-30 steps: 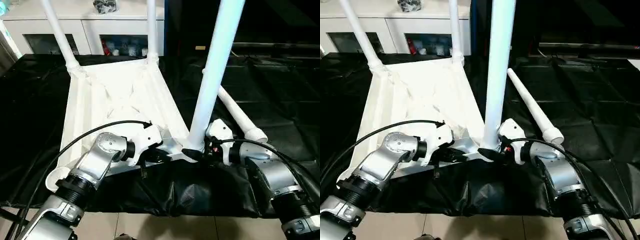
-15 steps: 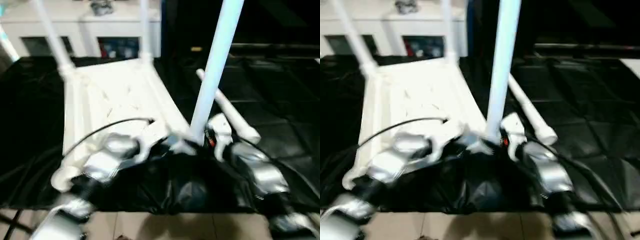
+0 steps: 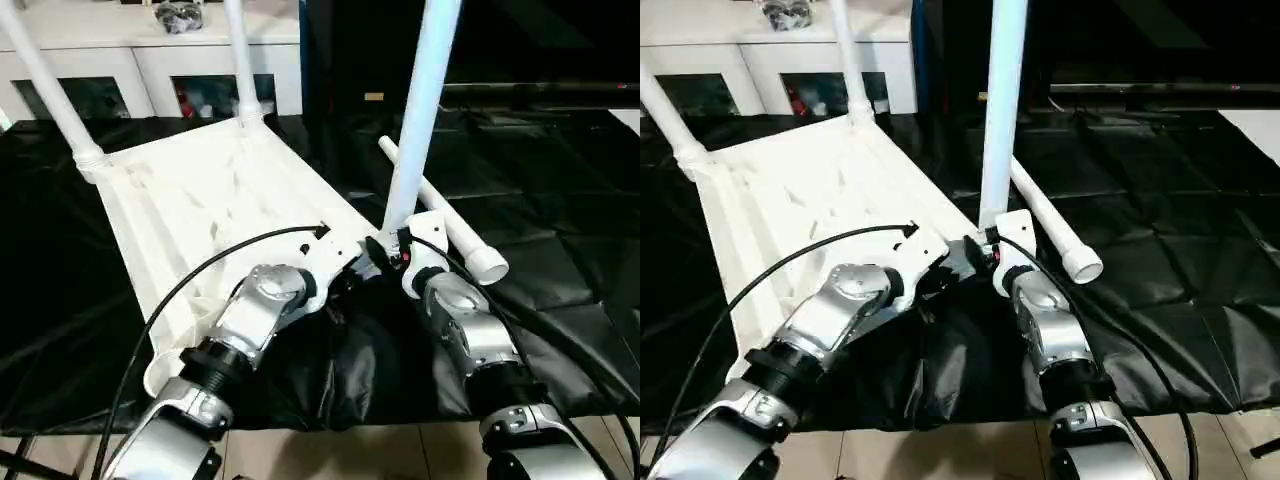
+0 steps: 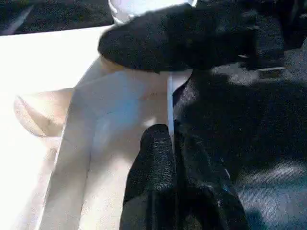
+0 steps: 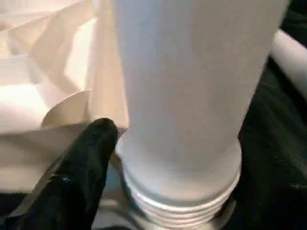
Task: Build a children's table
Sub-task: Rotate leg to tighten
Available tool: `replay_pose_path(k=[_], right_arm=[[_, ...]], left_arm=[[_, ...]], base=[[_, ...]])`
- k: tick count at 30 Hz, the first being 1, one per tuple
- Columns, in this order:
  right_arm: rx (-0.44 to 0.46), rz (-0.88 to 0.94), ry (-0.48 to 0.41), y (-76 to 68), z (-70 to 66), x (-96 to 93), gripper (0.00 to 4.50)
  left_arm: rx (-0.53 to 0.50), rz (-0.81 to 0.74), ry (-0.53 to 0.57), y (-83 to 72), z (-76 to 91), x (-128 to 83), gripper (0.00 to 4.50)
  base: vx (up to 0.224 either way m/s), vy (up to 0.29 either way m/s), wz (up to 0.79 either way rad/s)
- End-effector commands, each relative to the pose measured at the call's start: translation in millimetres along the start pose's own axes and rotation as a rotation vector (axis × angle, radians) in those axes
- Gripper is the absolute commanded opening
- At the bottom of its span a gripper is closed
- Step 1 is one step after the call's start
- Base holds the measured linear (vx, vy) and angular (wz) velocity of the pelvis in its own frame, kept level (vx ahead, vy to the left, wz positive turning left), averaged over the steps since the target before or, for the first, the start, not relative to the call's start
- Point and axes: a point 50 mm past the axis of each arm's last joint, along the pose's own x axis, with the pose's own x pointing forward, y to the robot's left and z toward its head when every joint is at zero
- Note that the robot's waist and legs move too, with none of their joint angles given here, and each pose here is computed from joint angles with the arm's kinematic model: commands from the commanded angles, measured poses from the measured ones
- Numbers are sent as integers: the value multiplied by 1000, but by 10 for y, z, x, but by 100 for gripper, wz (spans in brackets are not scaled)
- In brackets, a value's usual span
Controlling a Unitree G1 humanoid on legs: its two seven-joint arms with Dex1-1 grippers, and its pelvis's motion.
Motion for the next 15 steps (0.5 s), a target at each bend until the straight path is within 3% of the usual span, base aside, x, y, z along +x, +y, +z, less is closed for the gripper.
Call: replay_pose_path(k=[1, 6, 9, 15], right_arm=[[-82, 133, -11, 193, 61, 46, 401], [-149, 211, -3, -8, 86, -97, 401], [-195, 324, 19, -53, 73, -224, 401], [-204, 510, 50, -58, 65, -419, 401]], left_arm=[[64, -113, -104, -142, 136, 11, 0], [111, -208, -110, -131, 75, -121, 0], [130, -268, -107, -124, 33, -202, 0], [159, -361, -83, -118, -41, -321, 0]], base=[[0, 0, 0], [0, 0, 0], [0, 0, 0], [0, 0, 0]])
